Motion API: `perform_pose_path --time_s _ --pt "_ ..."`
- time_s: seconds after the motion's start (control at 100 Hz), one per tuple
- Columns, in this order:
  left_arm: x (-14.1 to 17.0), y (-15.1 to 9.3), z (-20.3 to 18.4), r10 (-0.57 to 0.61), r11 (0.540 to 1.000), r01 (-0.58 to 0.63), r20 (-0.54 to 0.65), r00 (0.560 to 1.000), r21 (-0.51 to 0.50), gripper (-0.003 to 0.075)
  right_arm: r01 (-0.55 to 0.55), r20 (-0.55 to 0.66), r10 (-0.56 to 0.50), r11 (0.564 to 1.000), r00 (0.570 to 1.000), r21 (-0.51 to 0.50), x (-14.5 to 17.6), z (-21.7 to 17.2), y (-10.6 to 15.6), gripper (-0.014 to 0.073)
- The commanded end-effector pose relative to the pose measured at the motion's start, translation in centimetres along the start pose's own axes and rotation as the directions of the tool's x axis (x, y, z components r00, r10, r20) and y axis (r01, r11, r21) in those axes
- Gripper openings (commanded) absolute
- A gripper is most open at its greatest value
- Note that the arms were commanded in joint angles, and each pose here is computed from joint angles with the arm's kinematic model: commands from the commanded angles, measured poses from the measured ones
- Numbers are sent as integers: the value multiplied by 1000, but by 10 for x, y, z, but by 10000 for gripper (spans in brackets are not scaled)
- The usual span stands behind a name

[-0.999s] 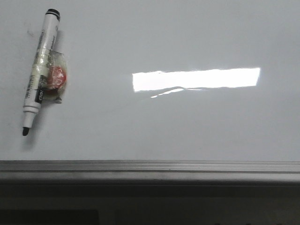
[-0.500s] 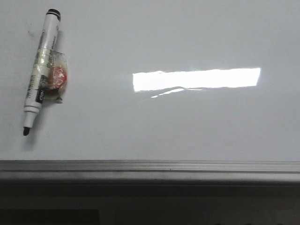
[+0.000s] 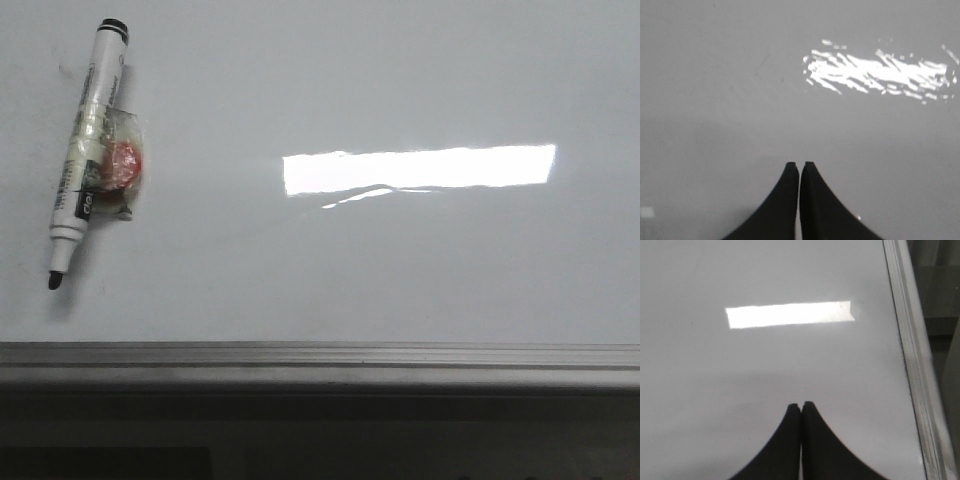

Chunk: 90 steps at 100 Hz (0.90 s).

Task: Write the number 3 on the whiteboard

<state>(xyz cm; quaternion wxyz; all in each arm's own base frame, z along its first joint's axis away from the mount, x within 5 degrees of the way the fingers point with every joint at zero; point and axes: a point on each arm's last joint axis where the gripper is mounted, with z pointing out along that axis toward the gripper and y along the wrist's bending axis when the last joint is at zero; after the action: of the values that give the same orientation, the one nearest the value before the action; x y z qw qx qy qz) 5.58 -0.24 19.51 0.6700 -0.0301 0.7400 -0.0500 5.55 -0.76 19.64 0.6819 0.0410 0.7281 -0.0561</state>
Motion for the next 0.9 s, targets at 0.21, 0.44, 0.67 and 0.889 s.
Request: perform_pose_path --time_s 0.21,0.44,0.67,0.889 --pt "-18 -2 -1 -24 1000 24 67 997 6 -20 -143 5 144 989 990 -20 -13 0 2 -66" --pt "-53 -7 5 -12 1000 12 -4 1000 5 -20 -277 -120 270 960 955 -45 -41 7 6 -66" --pt "-56 -7 15 -49 999 49 -49 998 2 -8 -311 -122 303 949 945 -54 -50 10 6 -66" --pt "-54 -7 19 -53 999 53 -70 996 -3 363 -310 -109 302 949 947 -64 -51 10 7 -66"
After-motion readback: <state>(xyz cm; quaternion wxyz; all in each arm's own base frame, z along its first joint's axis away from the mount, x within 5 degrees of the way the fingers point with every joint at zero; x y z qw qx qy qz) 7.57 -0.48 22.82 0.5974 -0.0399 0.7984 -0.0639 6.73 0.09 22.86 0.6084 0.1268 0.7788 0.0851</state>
